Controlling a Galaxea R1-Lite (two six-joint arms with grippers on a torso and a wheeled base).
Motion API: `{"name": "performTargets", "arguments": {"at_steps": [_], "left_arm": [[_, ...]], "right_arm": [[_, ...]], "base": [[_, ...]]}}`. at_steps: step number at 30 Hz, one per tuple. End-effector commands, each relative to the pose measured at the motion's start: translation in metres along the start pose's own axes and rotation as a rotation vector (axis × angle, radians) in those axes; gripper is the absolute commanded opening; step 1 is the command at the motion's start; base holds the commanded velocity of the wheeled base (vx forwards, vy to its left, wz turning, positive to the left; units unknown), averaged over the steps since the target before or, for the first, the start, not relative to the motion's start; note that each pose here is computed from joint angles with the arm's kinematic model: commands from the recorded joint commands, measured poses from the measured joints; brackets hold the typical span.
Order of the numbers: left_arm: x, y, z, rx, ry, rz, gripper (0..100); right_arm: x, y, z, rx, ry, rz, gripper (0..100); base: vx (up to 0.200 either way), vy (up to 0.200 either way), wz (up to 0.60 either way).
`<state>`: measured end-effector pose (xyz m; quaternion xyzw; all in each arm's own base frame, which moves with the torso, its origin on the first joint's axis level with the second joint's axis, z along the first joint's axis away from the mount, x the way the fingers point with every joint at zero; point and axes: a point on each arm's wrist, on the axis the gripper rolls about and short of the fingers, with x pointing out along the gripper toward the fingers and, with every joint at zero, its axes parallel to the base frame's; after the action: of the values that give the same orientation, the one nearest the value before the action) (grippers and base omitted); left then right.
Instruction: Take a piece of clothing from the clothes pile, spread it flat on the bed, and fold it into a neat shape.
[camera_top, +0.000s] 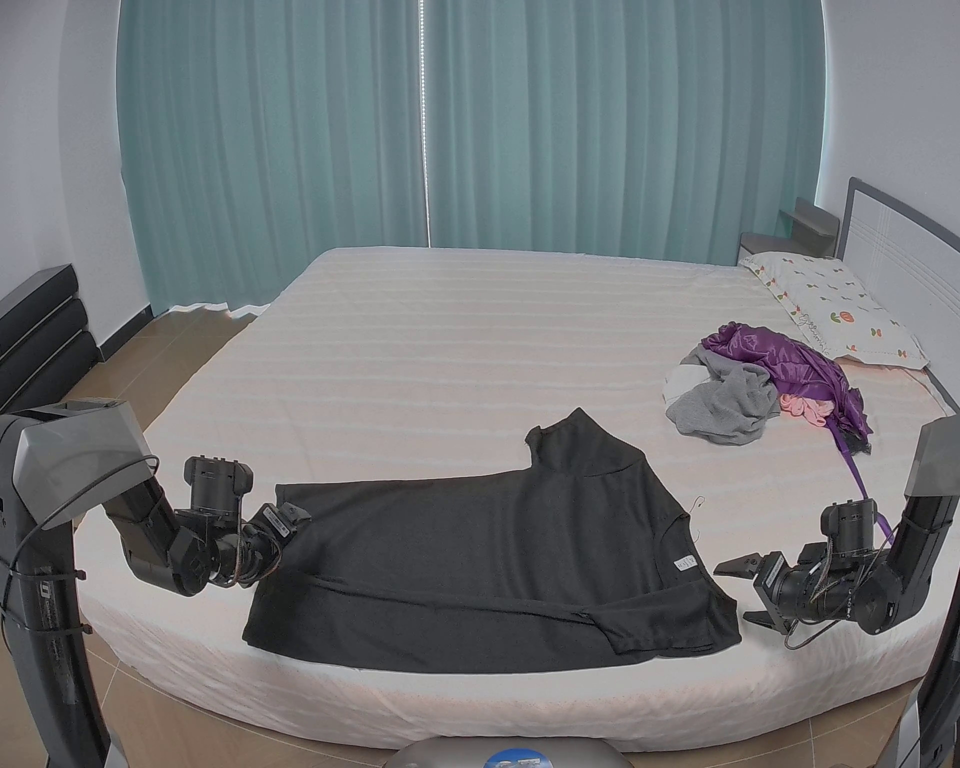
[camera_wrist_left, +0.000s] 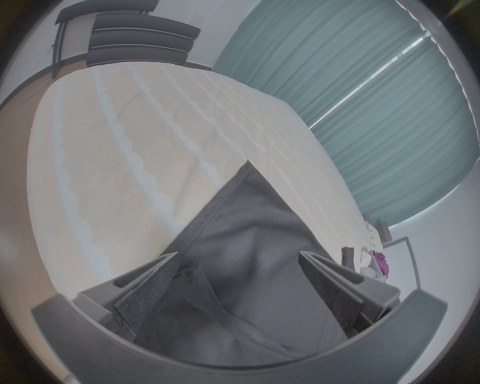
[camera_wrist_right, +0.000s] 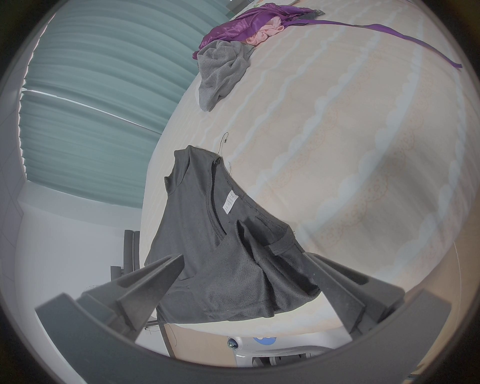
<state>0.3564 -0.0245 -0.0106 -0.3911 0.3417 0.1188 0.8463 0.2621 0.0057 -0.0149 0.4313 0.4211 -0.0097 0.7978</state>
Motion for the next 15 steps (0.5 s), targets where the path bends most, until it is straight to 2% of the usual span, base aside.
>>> {"name": "performTargets", "arguments": {"at_steps": [1,9,15], "left_arm": [[0.0,0.002,0.011,-0.029,-0.021,-0.008,100],[-0.011,0.009,0.006,-0.008,0.007,0.006,100],[-0.013,0.017,-0.003,0.071,0.053,0.022,100]], "right_arm": [[0.0,0.0,0.0,-0.001,-0.001,0.001,100],[0.0,0.0,0.0,0.0,0.0,0.0,100],[0.0,0.0,0.0,0.0,0.0,0.0,100]], "base": [[0.0,0.0,0.0],[0.0,0.0,0.0],[0.0,0.0,0.0]]}}
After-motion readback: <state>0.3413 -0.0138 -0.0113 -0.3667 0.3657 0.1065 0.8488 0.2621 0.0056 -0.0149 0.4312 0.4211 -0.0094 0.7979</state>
